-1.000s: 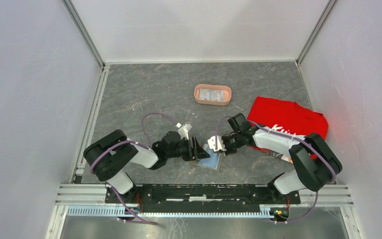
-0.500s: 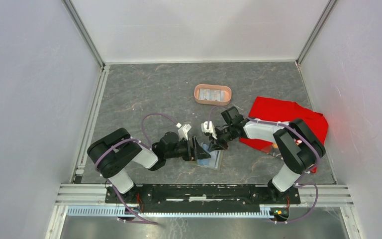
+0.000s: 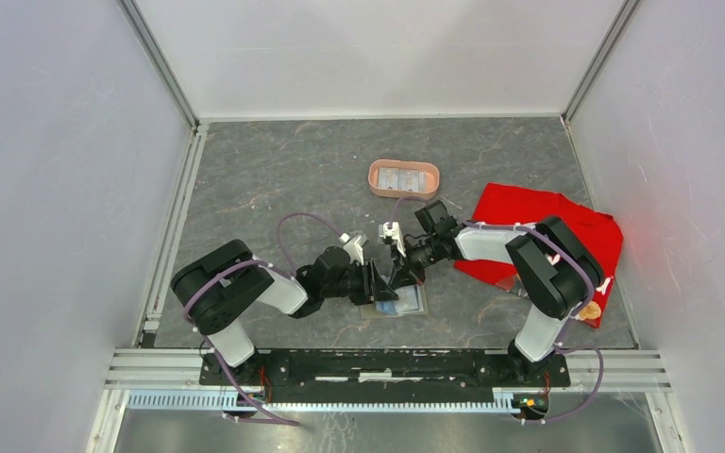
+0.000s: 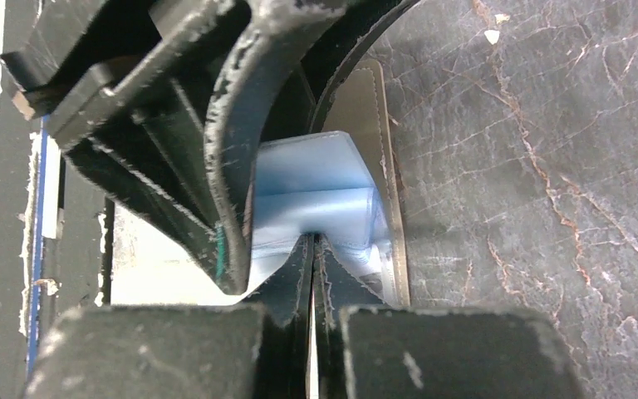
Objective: Put the credit cards into the card holder
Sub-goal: Open the card holder at the center of the board.
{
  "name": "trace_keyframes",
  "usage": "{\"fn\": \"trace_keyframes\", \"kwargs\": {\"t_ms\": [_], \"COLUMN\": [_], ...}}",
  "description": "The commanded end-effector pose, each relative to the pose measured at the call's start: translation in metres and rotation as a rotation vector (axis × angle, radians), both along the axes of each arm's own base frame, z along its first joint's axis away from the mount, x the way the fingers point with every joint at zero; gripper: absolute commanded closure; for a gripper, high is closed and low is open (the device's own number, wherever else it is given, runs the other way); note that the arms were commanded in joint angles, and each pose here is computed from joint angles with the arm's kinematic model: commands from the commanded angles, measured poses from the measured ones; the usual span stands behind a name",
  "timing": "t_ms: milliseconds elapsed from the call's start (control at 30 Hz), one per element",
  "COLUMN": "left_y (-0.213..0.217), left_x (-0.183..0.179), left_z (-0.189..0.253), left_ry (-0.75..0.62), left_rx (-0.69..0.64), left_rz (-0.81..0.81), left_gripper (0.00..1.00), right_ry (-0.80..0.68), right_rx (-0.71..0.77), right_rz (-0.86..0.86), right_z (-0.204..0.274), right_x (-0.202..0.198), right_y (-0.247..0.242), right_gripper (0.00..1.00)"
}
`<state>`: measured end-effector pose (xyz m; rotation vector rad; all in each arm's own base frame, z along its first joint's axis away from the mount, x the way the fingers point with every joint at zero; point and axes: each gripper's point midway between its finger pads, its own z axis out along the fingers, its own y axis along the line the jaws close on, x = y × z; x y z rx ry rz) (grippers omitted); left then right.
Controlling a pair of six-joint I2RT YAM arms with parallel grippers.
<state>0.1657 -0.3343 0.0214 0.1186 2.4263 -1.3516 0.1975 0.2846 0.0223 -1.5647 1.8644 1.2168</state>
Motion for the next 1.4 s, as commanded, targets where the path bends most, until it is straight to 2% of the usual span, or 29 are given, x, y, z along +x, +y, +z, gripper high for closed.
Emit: {"fn": "trace_keyframes", "kwargs": {"t_ms": [0, 67, 167, 333, 500, 600, 933, 1133, 1367], "left_y": [0.055, 0.055, 0.056, 0.056, 0.054, 0.051, 0.056, 0.066, 0.065], "left_x": [-0.029, -0.029, -0.029, -0.029, -0.031, -0.032, -0.031, -0.031, -0.028], "left_z": [-0.081, -0.082, -0.081, -0.079, -0.078, -0.074, -0.061, -0.059, -0.049], "left_ry": [0.114, 0.12, 0.123, 0.127, 0.137, 0.146, 0.19, 0.237, 0.237], "left_rx": [0.349, 0.354, 0.352, 0.333, 0.298, 0.242, 0.089, 0.005, -0.083], "left_rz": [0.005, 0.011, 0.022, 0.035, 0.033, 0.041, 0.103, 0.168, 0.193], "left_gripper": [0.62, 0.71, 0.74, 0.75, 0.75, 0.75, 0.7, 0.69, 0.66], "right_ry": [0.09, 0.075, 0.05, -0.048, -0.174, -0.234, -0.155, -0.198, -0.188], "right_rx": [0.034, 0.046, 0.071, 0.101, 0.051, -0.015, -0.181, -0.252, -0.237], "right_rz": [0.027, 0.027, 0.011, 0.009, 0.084, 0.12, 0.109, 0.085, 0.094], "right_z": [0.008, 0.014, 0.027, 0.05, 0.049, 0.035, -0.006, -0.014, -0.012], "right_x": [-0.016, -0.014, -0.004, 0.013, 0.006, 0.005, 0.004, 0.013, 0.011], "right_y": [0.009, 0.009, 0.006, -0.009, -0.027, -0.037, -0.042, -0.052, -0.049], "right_gripper": [1.0, 1.0, 1.0, 0.91, 0.84, 0.86, 0.97, 0.98, 0.98]}}
